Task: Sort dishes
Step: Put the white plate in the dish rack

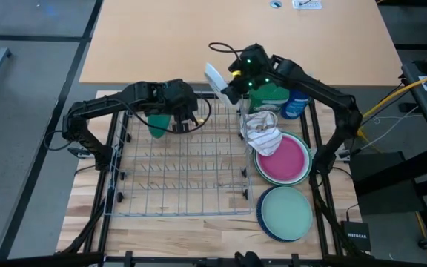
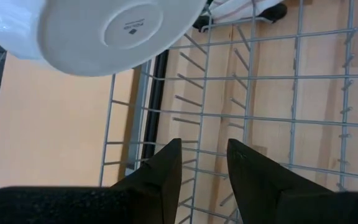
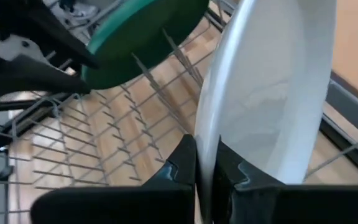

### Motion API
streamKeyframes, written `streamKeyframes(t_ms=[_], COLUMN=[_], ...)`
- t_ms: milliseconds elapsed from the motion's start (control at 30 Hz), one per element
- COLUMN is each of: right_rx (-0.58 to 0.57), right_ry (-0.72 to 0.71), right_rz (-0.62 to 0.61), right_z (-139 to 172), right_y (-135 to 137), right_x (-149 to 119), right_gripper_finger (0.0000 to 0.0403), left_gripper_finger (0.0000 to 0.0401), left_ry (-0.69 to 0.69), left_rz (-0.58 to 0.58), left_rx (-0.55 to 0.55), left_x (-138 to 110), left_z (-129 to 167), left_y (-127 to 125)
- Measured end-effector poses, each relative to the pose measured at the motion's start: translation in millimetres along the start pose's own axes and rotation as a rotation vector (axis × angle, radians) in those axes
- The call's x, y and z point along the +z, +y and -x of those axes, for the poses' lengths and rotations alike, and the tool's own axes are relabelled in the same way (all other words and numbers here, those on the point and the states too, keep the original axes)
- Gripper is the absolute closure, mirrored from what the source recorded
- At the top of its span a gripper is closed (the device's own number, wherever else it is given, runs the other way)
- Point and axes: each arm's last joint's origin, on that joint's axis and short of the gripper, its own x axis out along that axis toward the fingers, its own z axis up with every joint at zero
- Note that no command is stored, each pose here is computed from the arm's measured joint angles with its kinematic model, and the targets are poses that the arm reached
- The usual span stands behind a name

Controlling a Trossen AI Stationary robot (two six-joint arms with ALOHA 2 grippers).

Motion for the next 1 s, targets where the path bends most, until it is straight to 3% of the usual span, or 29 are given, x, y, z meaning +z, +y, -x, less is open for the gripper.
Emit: streamKeyframes(t_ms=[433, 1000], right_rx=[0.014, 0.106], right_ry=[-0.014, -0.021], right_rz=[-0.229, -0.338], right_z=[16.1, 29.1], right_y=[1.6, 26.9], right_x=[0.5, 9.0], right_gripper_finger=[0.0389, 0.0389], left_gripper_finger=[0.0284, 0.0284], left_ry=[-0.001, 0.097], left_rz=[-0.027, -0.036], left_rx=[-0.001, -0.014], left_x=[0.0, -13.3], left_z=[0.0, -18.8], left_y=[0.0, -0.5])
